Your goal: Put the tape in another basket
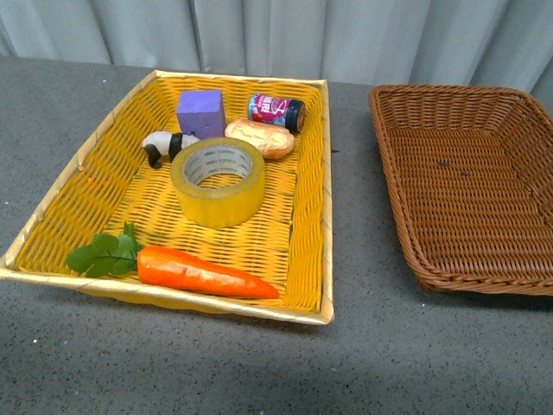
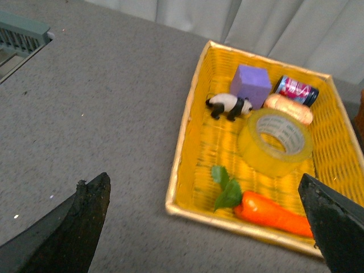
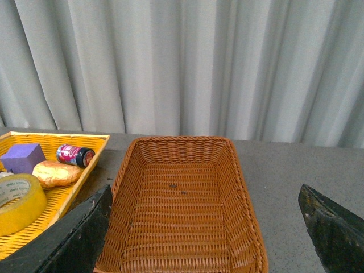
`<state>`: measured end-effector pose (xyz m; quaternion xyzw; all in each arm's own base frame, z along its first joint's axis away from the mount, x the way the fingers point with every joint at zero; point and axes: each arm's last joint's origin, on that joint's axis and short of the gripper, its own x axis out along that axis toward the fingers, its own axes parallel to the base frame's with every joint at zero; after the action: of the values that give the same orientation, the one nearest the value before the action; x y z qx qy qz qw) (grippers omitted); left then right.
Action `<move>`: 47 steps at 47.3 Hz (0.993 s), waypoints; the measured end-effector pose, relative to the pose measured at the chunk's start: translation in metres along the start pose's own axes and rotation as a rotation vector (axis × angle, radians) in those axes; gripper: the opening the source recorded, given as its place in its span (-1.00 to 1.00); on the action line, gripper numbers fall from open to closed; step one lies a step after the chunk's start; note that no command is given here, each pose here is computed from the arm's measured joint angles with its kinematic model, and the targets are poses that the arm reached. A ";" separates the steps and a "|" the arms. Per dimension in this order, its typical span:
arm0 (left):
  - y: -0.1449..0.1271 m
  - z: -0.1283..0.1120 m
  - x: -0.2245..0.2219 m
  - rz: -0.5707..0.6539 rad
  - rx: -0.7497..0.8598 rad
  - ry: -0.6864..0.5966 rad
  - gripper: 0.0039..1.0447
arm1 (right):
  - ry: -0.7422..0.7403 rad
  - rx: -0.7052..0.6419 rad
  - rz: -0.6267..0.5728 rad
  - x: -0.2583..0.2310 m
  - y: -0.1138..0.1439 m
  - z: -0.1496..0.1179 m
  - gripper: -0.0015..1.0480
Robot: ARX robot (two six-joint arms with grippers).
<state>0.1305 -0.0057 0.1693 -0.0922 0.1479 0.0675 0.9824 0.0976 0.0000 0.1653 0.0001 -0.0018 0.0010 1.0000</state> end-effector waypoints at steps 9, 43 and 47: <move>-0.030 0.025 0.064 -0.043 -0.023 0.083 0.88 | 0.000 0.000 0.000 0.000 0.000 0.000 0.83; -0.078 0.001 0.195 -0.085 0.013 0.375 0.88 | 0.000 0.000 0.000 0.000 0.000 0.000 0.83; -0.082 -0.002 0.203 -0.101 0.017 0.396 0.88 | 0.000 0.000 0.000 0.000 0.000 0.000 0.83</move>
<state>0.3354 -0.0646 0.1189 -0.1026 0.3338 -0.0026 0.9371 0.0976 0.0000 0.1653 0.0001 -0.0018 0.0010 1.0000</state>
